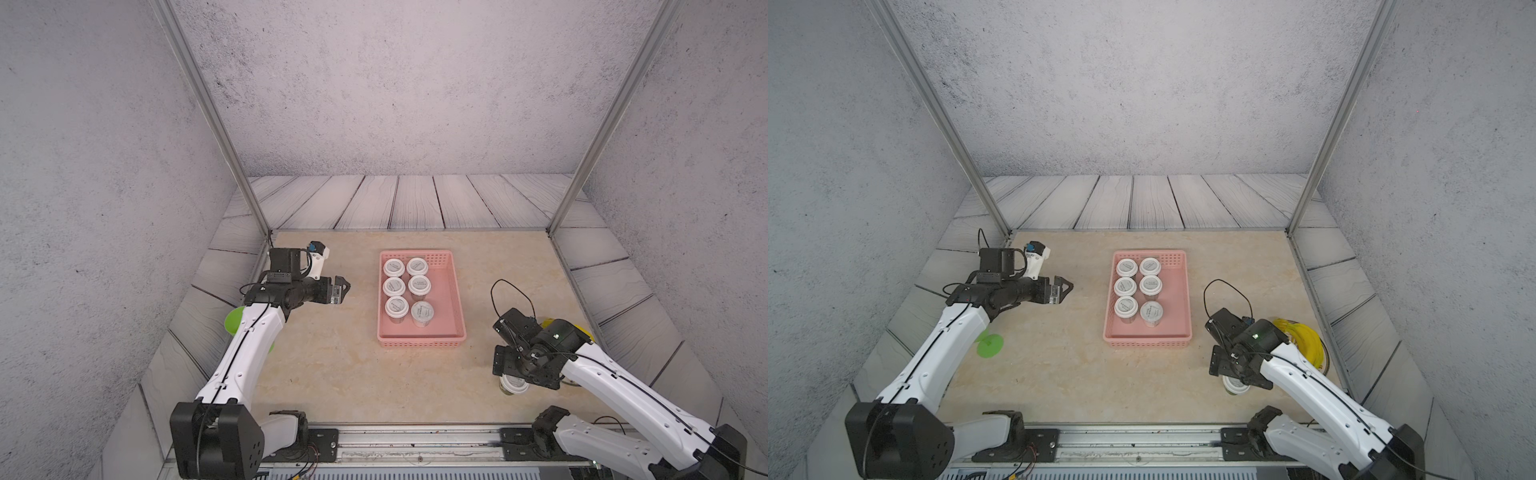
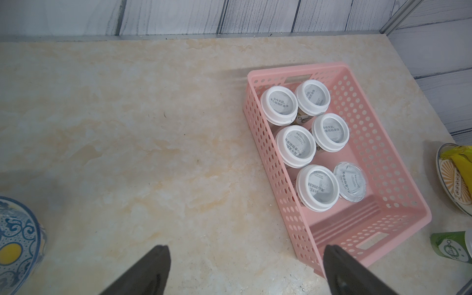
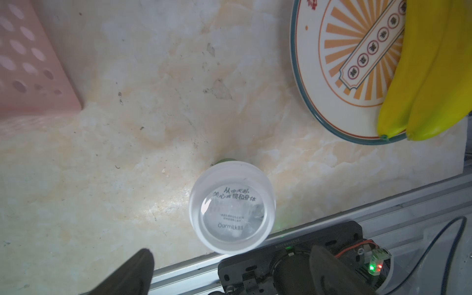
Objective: Put the yogurt in the basket
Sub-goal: Pick up the yogurt from the center of the board.
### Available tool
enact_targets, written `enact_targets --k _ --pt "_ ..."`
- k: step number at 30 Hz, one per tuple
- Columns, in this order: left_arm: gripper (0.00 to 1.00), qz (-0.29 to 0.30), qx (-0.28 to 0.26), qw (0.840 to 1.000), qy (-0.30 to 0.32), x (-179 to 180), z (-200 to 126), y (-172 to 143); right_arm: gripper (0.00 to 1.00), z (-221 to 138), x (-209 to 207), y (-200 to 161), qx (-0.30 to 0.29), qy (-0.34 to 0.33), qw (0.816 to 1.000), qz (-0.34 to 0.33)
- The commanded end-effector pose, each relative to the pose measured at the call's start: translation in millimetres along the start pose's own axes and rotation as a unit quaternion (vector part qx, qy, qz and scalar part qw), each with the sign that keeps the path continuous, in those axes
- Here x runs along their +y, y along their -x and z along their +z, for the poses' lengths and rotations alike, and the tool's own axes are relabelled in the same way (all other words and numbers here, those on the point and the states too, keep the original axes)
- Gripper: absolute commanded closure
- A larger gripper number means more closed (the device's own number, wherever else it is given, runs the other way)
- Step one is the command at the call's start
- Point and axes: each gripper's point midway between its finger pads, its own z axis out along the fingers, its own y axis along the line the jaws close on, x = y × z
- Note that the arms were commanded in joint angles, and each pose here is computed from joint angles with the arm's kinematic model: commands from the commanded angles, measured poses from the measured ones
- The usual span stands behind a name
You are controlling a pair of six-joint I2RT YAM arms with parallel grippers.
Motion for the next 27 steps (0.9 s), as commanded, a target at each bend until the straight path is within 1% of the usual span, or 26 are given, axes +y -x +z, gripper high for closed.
enact_targets --k 1,8,11,15,27 --pt "0.01 0.001 0.001 1.000 0.000 1.0 -2.9 0.1 0.00 6.5 2.5 -3.2 0.016 0.012 1.000 0.017" --pt "0.01 0.002 0.001 1.000 -0.001 1.1 -2.3 -0.1 0.00 23.4 1.9 -9.6 0.052 0.050 0.996 0.057" --pt "0.01 0.001 -0.001 1.000 -0.004 0.2 -2.3 0.5 0.02 30.5 3.4 -12.9 0.065 0.069 0.993 0.070" --pt "0.01 -0.001 0.003 1.000 0.000 1.7 -1.2 -0.4 0.05 29.6 -1.7 -10.3 0.063 0.075 0.992 0.084" --pt "0.01 -0.003 0.003 1.000 -0.004 1.6 1.4 -1.5 0.12 36.6 3.2 -6.2 0.063 0.087 0.991 0.086"
